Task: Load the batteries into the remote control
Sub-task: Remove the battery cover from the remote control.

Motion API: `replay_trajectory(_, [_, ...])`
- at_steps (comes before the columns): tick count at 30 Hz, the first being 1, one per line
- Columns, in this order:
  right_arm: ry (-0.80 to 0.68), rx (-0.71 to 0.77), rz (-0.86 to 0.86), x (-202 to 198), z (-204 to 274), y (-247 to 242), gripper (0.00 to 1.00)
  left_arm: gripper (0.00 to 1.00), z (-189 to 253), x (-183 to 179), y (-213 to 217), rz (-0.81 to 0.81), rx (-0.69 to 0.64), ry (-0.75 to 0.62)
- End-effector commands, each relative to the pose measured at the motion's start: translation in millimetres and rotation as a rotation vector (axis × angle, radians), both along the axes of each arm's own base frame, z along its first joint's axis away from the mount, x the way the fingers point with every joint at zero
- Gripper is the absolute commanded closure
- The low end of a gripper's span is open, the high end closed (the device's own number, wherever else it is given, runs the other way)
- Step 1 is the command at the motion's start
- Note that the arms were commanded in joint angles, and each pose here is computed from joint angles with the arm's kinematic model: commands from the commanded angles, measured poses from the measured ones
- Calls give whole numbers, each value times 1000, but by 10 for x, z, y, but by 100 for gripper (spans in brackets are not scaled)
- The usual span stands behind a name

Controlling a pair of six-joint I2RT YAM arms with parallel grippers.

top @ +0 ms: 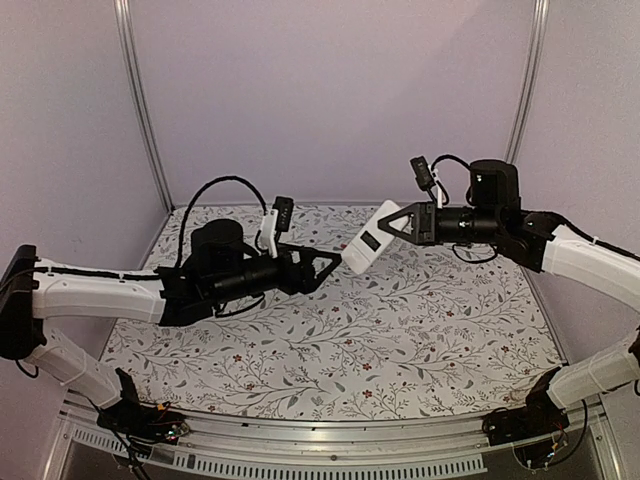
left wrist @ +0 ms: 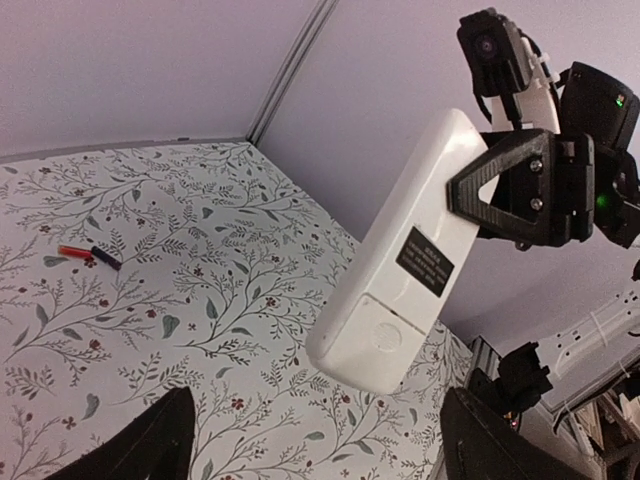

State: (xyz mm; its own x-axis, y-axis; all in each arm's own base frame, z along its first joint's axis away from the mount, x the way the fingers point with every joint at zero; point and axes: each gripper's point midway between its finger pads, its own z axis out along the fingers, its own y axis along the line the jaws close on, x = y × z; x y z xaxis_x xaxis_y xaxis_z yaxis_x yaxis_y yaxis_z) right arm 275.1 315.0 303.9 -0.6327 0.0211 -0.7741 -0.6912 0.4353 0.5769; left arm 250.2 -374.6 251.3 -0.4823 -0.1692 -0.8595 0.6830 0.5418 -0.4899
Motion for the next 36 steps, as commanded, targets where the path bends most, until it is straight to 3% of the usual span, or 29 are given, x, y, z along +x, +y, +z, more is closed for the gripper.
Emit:
replay_trajectory(1, [-43,96,39,-70,160,30,100,19,-44,-49,-266,-109,-81,82])
replay_trajectory(7, [-20,141,109,-148,146,109,100,31,-3,-72,-458,-173,-183,147])
replay_trajectory(16, [-15,153,138,-188,116,133,100,38,74,-17,-549,-174,-248,162])
replay_trajectory(23, [-27,159,138,-191,145,123,100,52,-105,98,-512,-100,-215,214])
replay_trajectory(36, [-80,236,119,-218,463,-8,100,57,-396,155,-360,-27,-188,281])
